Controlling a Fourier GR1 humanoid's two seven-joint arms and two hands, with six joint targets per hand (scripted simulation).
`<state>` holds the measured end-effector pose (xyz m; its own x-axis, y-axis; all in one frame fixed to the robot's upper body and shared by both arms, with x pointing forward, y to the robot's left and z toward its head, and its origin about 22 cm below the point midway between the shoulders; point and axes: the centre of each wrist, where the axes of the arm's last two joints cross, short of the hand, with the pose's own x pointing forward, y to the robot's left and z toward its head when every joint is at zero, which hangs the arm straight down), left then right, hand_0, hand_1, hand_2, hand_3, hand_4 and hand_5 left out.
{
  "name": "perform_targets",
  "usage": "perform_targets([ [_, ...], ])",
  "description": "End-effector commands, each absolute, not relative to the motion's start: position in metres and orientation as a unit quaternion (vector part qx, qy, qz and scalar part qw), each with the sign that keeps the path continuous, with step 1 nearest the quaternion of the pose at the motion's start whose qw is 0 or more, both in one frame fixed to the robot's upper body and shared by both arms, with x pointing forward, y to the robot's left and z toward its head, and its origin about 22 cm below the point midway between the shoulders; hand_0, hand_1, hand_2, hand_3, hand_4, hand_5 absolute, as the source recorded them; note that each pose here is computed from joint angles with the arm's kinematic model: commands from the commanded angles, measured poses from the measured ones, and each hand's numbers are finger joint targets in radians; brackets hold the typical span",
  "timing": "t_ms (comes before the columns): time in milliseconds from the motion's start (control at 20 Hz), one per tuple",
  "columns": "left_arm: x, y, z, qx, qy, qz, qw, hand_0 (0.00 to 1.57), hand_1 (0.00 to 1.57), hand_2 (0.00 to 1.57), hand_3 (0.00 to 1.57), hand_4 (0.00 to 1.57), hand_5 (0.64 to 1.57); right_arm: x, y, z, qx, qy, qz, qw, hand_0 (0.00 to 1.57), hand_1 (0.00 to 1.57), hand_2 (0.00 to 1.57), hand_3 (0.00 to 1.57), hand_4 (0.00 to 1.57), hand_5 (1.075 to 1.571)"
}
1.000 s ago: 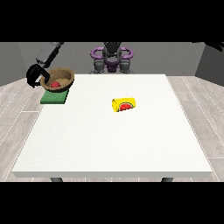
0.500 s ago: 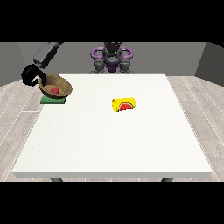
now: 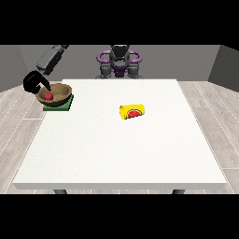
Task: Pick the cup and pour the ball into the bowl, then pick the bowl and place it on the pad
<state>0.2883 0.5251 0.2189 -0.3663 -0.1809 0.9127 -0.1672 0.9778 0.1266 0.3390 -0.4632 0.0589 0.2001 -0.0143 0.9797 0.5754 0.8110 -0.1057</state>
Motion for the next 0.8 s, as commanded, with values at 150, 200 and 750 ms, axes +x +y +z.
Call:
perform_targets([
  [150, 0.288, 0.525, 0.243, 0.099, -0.849, -0.016, 0.519, 0.0, 0.0, 0.0, 0.0, 1.19, 1.566, 0.35, -0.474, 0.095, -0.268, -0.632, -0.211, 0.696, 1.26, 1.26, 1.35, 0.91, 0.11, 1.529],
  [200, 0.298, 0.514, 0.217, 0.1, -0.833, -0.012, 0.545, 0.0, 0.0, 0.0, 0.0, 1.19, 1.567, 0.361, -0.455, 0.091, -0.272, -0.62, -0.194, 0.71, 1.15, 1.15, 1.32, 1.0, 0.19, 1.532],
  [750, 0.304, 0.492, 0.213, 0.083, -0.818, -0.025, 0.568, 0.0, 0.0, 0.0, 0.0, 1.19, 1.569, 0.347, -0.476, 0.085, -0.261, -0.571, -0.115, 0.77, 0.0, 0.0, 0.0, 0.0, 0.0, 1.4],
])
